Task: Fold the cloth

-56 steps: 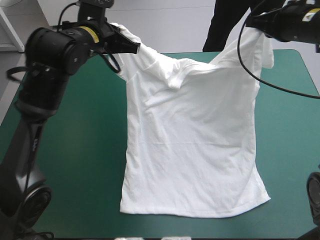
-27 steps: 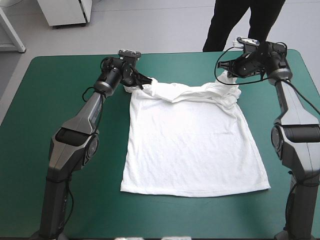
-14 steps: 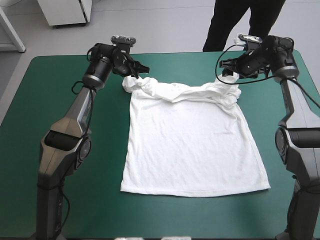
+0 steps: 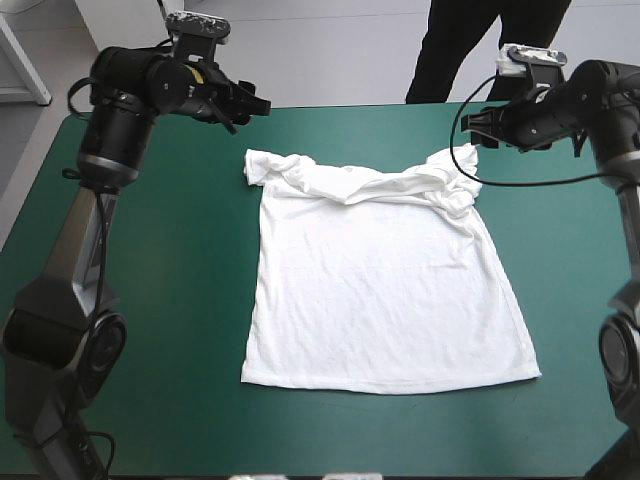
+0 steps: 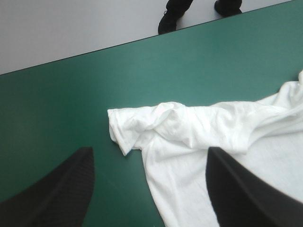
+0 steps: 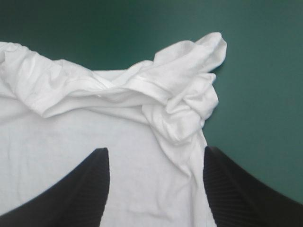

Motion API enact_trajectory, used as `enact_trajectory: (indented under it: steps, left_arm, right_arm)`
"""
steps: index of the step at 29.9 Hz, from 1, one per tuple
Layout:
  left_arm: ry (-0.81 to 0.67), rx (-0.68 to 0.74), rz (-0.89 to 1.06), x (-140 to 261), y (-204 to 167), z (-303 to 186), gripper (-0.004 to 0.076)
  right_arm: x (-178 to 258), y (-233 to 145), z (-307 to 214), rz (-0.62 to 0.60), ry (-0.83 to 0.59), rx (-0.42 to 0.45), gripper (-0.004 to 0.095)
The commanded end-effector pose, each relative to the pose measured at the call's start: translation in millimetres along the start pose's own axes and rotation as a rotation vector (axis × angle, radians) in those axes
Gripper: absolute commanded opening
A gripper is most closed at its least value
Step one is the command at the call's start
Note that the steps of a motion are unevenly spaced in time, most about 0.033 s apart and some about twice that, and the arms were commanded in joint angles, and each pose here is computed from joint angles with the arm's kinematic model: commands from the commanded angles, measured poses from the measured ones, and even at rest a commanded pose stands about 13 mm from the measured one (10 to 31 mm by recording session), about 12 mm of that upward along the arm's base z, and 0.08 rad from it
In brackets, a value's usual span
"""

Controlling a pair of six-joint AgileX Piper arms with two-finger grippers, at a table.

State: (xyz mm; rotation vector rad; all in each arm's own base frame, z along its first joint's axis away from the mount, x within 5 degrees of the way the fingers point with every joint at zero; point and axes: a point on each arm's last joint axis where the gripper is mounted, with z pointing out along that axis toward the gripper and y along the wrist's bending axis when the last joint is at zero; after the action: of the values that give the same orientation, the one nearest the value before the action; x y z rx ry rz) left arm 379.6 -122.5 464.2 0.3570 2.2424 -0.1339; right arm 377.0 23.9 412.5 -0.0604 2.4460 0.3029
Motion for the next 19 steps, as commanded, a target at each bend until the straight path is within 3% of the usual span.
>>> enact_trajectory:
  steps: [1,5,15,19]
  left_arm:
    - [-0.139,0.021,0.002,-2,-6,-68,0.0459]
    - [-0.131,0.045,-0.003,25,-12,-102,0.0455]
    - [-0.013,0.142,-0.12,132,-30,-143,0.0392]
    - [0.109,0.179,-0.111,159,-39,-139,0.0392]
  right_arm:
    - [22,10,-67,-0.042,-0.169,0.031,0.0544]
    - [59,15,-101,-0.064,-0.23,0.048,0.0543]
    - [141,12,-124,0.003,-0.086,0.113,0.0543]
    - [163,12,-127,0.03,-0.064,0.109,0.0543]
